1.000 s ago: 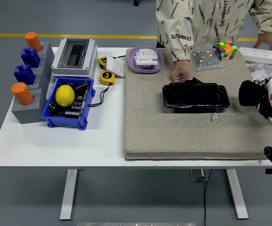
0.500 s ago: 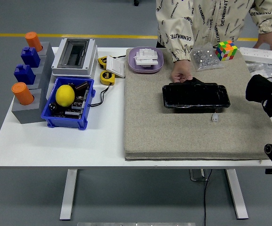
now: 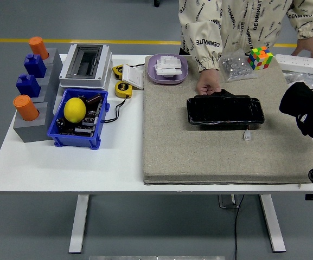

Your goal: Pick the rag up,wipe the panel,place it on the desk

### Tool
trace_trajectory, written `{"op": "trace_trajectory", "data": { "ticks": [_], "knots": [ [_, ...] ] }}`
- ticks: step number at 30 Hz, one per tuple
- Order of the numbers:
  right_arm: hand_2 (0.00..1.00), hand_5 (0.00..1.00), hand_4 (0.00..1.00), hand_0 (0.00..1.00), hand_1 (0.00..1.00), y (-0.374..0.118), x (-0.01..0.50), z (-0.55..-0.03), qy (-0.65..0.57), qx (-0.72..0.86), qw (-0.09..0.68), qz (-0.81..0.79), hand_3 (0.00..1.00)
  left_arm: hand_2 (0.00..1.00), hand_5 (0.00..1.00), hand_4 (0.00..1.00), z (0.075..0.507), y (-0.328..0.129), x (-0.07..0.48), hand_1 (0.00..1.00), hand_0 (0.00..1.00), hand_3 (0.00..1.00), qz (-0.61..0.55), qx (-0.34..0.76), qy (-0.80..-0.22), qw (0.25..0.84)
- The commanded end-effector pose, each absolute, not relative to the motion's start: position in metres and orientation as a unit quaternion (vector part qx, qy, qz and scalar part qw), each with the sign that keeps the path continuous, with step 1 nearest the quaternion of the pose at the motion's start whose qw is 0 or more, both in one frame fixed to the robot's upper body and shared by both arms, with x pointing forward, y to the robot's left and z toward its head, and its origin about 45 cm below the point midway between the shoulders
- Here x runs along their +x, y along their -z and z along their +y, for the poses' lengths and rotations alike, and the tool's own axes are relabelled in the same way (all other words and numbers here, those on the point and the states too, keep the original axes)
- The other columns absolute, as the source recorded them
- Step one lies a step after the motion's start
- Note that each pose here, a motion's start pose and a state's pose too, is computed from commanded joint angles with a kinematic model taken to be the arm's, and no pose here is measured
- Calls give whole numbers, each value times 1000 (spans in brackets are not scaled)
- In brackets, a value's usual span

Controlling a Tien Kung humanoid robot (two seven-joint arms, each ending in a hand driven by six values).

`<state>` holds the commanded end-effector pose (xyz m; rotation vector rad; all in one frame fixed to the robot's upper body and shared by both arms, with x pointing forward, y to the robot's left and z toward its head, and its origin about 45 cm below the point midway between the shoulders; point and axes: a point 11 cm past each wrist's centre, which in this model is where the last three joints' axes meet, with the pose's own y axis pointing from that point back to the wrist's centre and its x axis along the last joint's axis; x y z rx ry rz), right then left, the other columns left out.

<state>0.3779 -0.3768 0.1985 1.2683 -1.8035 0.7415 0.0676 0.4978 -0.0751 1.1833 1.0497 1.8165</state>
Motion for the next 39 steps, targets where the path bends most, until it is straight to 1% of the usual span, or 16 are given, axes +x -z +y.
{"op": "trace_trajectory", "data": {
  "ticks": [10, 17, 31, 32, 37, 38, 39],
  "knots": [
    [425, 24, 957, 290, 403, -191, 371, -379, -246, 563, 343, -711, 439, 655, 445, 627, 499, 75, 67, 641, 606, 561, 405, 461, -703, 359],
    [424, 25, 956, 287, 401, -190, 371, -391, -215, 585, 317, -715, 438, 655, 446, 628, 499, 75, 66, 640, 606, 561, 405, 463, -702, 359],
    [429, 25, 965, 295, 405, -197, 377, -397, -222, 589, 335, -701, 447, 656, 445, 627, 498, 75, 68, 642, 605, 562, 405, 461, -703, 360],
    [466, 116, 956, 319, 423, -196, 377, -397, -221, 591, 336, -699, 491, 655, 446, 626, 498, 75, 68, 642, 605, 561, 405, 461, -703, 360],
    [466, 116, 956, 319, 423, -197, 378, -395, -219, 601, 342, -688, 491, 655, 446, 626, 498, 75, 69, 642, 605, 561, 405, 460, -703, 360],
    [497, 327, 932, 399, 454, -197, 378, -395, -220, 603, 343, -686, 498, 656, 446, 627, 498, 75, 69, 641, 606, 561, 405, 459, -703, 360],
    [497, 327, 932, 399, 454, -198, 379, -395, -220, 604, 344, -684, 498, 656, 446, 627, 498, 75, 69, 641, 606, 561, 406, 459, -703, 360]
  ]
}}
